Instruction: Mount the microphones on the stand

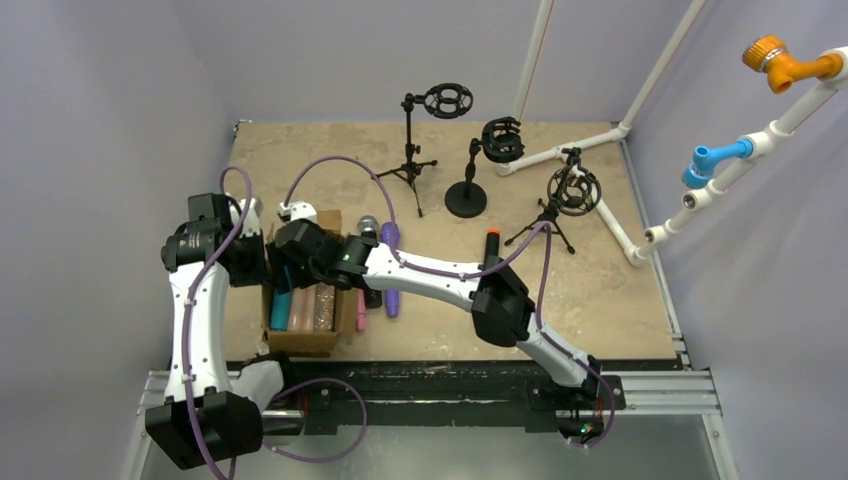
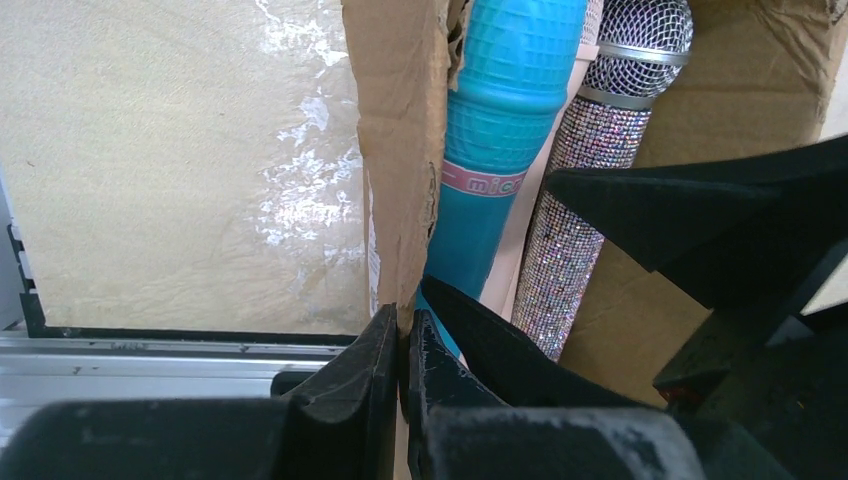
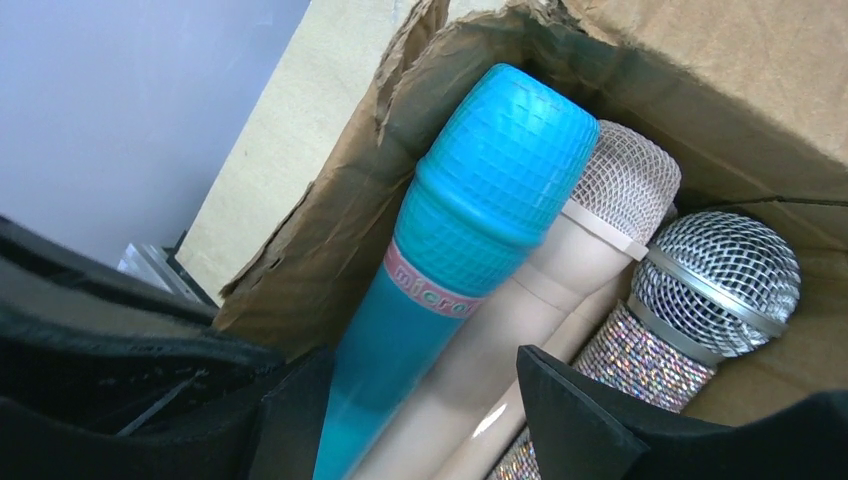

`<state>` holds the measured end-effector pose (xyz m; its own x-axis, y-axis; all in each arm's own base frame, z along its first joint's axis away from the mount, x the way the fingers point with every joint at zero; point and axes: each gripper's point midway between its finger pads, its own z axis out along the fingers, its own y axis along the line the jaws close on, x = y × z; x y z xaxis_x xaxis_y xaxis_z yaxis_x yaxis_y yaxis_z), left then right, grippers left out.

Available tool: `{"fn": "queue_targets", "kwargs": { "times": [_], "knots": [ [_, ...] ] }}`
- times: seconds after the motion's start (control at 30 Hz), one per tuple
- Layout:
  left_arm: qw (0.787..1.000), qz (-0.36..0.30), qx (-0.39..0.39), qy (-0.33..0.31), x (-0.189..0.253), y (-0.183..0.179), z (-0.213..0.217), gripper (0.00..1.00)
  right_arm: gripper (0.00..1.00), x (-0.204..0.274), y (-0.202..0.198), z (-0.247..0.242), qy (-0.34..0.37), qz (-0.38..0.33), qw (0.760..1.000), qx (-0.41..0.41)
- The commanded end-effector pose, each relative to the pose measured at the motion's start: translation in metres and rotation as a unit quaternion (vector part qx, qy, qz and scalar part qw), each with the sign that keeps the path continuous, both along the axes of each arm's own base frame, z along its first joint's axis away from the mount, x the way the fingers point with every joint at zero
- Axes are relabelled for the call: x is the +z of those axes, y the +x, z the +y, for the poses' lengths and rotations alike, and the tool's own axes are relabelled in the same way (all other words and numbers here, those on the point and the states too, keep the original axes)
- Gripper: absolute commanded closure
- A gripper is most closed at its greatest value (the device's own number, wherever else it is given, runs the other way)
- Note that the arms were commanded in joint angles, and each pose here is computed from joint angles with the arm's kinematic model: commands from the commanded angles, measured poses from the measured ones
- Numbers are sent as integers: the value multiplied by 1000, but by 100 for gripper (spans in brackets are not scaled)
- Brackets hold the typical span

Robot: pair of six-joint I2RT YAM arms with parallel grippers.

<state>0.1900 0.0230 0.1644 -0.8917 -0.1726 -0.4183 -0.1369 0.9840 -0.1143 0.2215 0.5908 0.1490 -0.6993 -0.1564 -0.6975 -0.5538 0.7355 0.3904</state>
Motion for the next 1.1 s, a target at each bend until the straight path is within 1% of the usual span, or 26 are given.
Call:
{"fn": "queue_targets", "kwargs": {
  "times": [0.0, 0.17, 0.3, 0.43, 0.53, 0.63, 0.77, 0.83, 0.97, 1.07],
  "knots": [
    [998, -62, 1, -33, 26, 13, -13, 100, 27, -4, 8, 1, 18, 15, 999, -22],
    [998, -62, -2, -29, 26, 12, -12, 100, 28, -9, 12, 2, 22, 18, 999, -35],
    [998, -62, -3, -30, 26, 12, -13, 100, 31, -13, 14, 7, 35, 23, 998, -43],
    [998, -59, -2, -29, 25, 13, -12, 100, 40, -19, 12, 13, 55, 40, 996, -52],
    [998, -56, -4, -28, 24, 14, -11, 100, 50, -12, 15, 15, 71, 35, 995, -58],
    [998, -58, -4, -7, 23, 16, -4, 100, 63, 10, 11, 15, 99, 35, 993, -51],
    [997, -61, -6, 47, 19, 21, 16, 100, 72, 50, 8, 4, 134, 24, 990, -36],
    [996, -57, -5, 66, 16, 23, 23, 100, 74, 73, 5, -4, 151, 20, 988, -23],
    [996, -49, -4, 74, 12, 24, 27, 100, 81, 97, 2, -24, 163, 15, 987, -11],
    [995, -51, -1, 81, 12, 25, 30, 100, 82, 111, 2, -41, 171, 16, 985, -3]
  ]
}}
